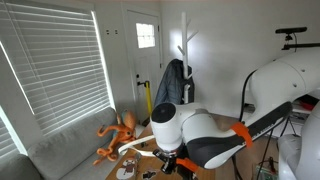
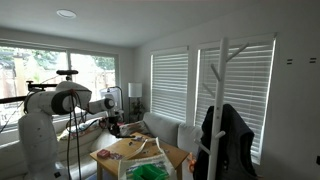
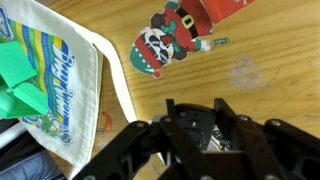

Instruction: Remove the black object from the chest drawer

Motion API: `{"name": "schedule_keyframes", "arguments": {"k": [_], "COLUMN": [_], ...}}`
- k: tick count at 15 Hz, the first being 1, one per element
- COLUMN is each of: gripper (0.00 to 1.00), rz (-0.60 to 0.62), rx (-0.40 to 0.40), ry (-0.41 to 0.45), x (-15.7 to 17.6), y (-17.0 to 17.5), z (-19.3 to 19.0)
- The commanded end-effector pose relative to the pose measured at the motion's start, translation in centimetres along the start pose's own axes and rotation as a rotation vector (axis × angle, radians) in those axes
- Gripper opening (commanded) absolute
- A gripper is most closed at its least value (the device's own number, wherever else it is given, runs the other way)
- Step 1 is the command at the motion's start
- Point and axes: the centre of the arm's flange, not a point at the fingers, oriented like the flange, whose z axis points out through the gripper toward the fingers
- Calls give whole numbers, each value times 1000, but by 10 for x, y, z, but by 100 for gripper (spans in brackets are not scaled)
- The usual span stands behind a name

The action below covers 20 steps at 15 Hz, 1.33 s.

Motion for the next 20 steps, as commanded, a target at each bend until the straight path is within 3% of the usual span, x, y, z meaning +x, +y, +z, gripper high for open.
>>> {"name": "schedule_keyframes", "arguments": {"k": [1, 4, 8, 9, 13, 15, 16, 19, 20], "gripper": [17, 17, 17, 59, 89, 100, 100, 100, 100], "rz": [19, -14, -72, -86, -111, -83, -46, -25, -23], "rx": [-8, 36, 165, 205, 341, 412, 441, 495, 459], "ry": [-21, -48, -44, -57, -168, -177, -134, 44, -42], "x": [28, 41, 57, 60, 69, 73, 71, 70, 94], "y": [-31, -50, -75, -78, -72, -39, -7, 42, -1], "z": [25, 49, 70, 73, 76, 55, 34, 3, 23]}}
